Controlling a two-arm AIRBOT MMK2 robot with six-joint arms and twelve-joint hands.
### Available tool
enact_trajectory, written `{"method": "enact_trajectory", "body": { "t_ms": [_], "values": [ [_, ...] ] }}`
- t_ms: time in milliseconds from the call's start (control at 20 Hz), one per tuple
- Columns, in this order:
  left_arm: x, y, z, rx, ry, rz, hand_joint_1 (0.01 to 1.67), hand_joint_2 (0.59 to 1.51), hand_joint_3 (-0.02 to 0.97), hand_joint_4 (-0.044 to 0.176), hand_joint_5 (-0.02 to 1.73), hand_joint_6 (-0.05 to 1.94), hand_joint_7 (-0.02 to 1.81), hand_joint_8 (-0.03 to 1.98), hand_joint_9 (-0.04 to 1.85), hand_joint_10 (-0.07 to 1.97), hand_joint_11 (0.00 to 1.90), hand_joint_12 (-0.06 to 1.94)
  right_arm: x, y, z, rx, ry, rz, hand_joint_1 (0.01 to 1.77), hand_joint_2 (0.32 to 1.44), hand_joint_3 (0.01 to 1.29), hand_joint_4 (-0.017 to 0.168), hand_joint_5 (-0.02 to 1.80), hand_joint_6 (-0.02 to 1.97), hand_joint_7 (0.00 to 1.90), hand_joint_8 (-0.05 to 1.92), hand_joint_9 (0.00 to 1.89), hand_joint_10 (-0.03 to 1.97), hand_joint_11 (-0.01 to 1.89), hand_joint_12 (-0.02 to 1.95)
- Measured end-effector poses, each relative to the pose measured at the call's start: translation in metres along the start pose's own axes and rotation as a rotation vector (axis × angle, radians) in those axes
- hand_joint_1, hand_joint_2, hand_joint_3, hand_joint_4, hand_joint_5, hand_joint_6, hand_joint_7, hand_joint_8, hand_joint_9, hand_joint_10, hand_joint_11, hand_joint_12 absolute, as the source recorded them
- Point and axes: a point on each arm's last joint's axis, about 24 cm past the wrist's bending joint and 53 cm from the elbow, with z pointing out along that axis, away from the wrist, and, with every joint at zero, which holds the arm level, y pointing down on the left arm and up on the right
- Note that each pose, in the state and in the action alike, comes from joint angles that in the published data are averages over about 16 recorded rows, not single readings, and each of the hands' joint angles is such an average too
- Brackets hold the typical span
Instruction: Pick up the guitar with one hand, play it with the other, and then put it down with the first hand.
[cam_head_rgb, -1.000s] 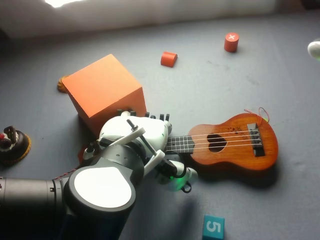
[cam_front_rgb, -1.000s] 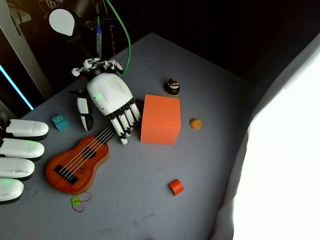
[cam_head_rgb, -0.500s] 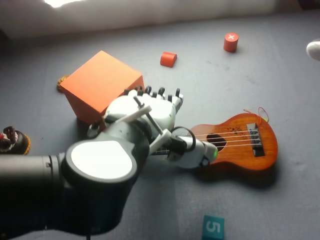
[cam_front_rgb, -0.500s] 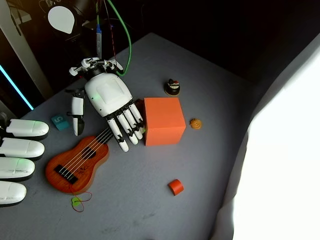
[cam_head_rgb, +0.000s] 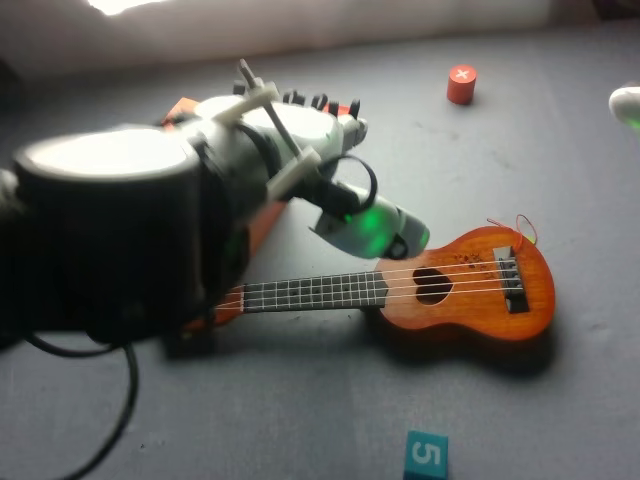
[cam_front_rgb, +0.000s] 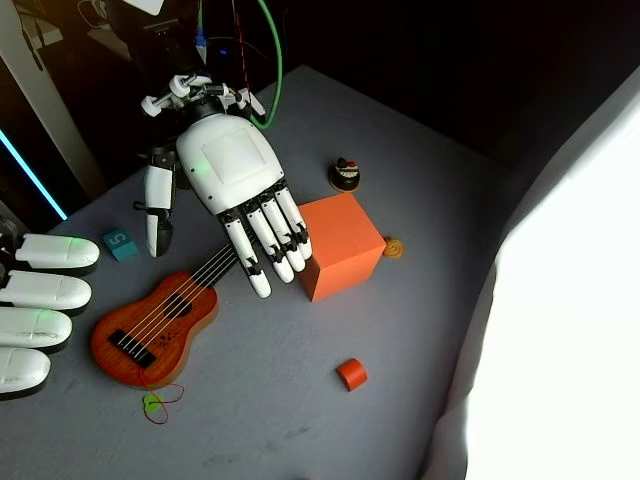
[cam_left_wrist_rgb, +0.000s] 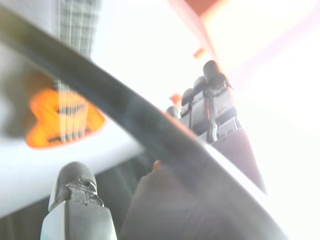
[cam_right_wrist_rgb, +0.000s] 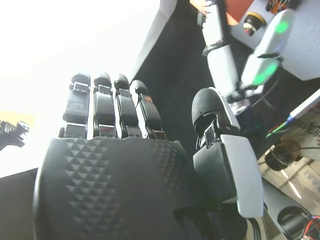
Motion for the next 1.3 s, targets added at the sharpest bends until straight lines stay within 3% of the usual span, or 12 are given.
{"method": "enact_trajectory", "body": {
  "t_ms": [300,650,1300],
  "values": [
    [-0.033,-0.028,-0.016,0.088,0.016,0.044,0.15,1.012,0.006,0.095,0.02,0.0,0.03,0.0,0.04,0.01,0.02,0.37,0.0,0.001,0.0,-0.001,0.001,0.0,0.13,1.39,0.02,0.006,0.02,0.0,0.02,0.01,0.02,0.02,0.02,0.0],
    [-0.059,-0.049,-0.034,0.167,0.015,0.078,0.14,1.015,0.006,0.095,0.02,0.0,0.03,0.0,0.03,0.01,0.02,0.3,0.003,0.0,0.0,0.003,0.01,-0.002,0.1,1.39,0.02,0.006,0.02,0.0,0.02,0.01,0.02,0.02,0.02,0.0],
    [-0.068,-0.047,-0.045,0.174,0.027,0.063,0.14,1.027,0.005,0.089,0.02,0.0,0.08,0.0,0.08,0.01,0.02,0.42,0.01,-0.002,-0.001,0.007,0.034,-0.019,0.08,1.39,0.02,0.006,0.02,0.0,0.02,0.01,0.02,0.02,0.02,0.0]
  ]
}}
